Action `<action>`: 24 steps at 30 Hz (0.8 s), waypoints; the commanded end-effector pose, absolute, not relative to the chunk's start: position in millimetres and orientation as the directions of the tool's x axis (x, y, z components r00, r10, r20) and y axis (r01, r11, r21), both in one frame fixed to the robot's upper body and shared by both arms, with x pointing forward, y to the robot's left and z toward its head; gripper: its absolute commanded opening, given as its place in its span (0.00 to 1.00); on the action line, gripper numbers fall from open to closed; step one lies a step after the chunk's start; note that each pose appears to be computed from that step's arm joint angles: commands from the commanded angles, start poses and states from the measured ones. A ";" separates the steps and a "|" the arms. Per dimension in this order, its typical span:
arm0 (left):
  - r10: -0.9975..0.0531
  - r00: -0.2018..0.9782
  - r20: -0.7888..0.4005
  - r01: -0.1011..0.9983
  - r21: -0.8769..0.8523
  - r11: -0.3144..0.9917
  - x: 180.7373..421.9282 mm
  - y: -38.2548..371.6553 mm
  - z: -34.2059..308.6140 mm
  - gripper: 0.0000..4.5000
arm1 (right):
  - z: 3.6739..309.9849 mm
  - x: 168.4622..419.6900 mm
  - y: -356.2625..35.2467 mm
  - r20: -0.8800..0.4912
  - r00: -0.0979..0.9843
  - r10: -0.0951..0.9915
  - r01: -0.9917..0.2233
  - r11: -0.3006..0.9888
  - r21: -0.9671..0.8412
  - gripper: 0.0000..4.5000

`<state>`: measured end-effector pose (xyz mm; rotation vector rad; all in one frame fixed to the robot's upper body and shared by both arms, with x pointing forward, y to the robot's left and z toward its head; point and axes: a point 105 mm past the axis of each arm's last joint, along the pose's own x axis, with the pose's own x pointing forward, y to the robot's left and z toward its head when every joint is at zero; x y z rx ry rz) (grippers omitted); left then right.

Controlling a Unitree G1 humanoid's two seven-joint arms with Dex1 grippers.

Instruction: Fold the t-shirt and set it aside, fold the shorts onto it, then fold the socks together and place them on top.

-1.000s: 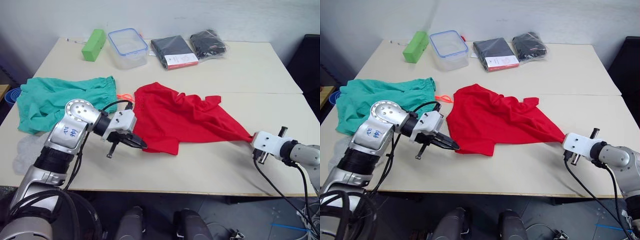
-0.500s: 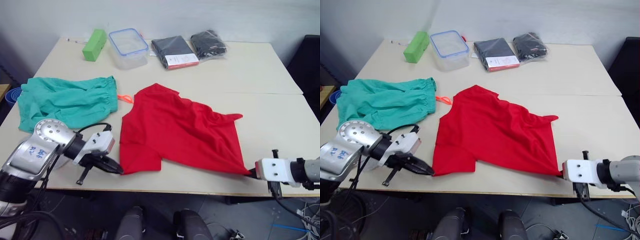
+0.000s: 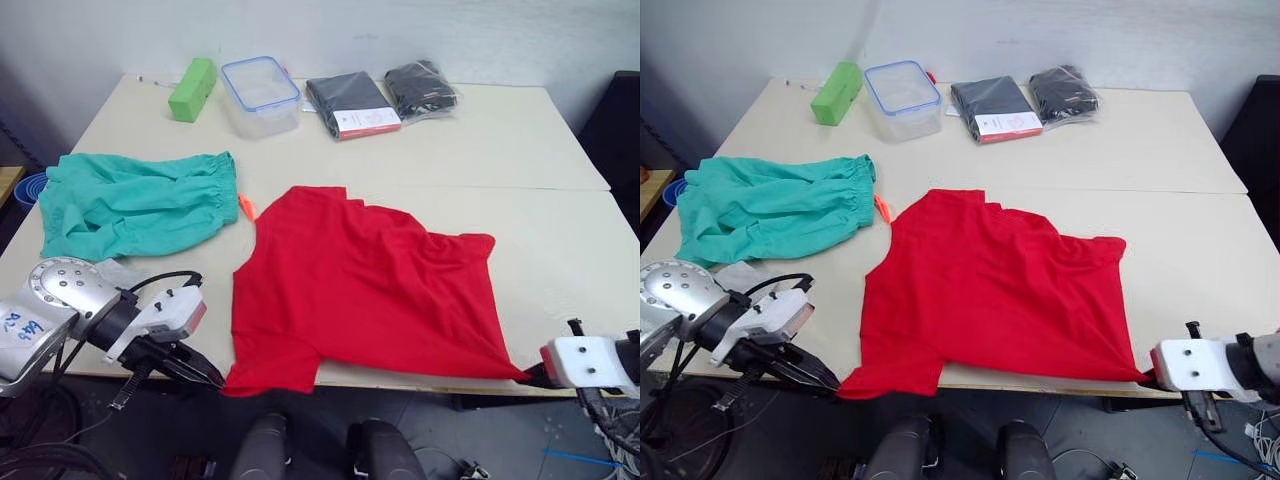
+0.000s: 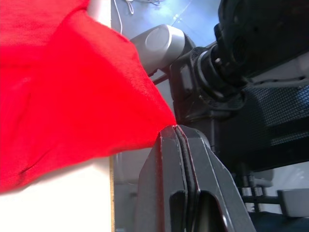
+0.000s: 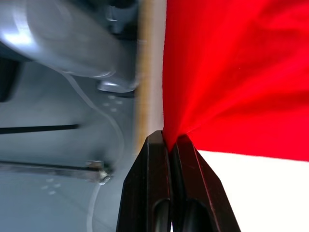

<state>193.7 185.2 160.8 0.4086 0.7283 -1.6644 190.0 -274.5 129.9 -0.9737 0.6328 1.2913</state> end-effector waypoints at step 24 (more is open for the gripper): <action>-0.828 0.308 -0.469 0.865 -0.223 0.449 325.8 186.7 156.8 0.00 | 137.6 233.0 -273.3 -0.649 0.143 0.748 -0.921 0.340 0.189 0.00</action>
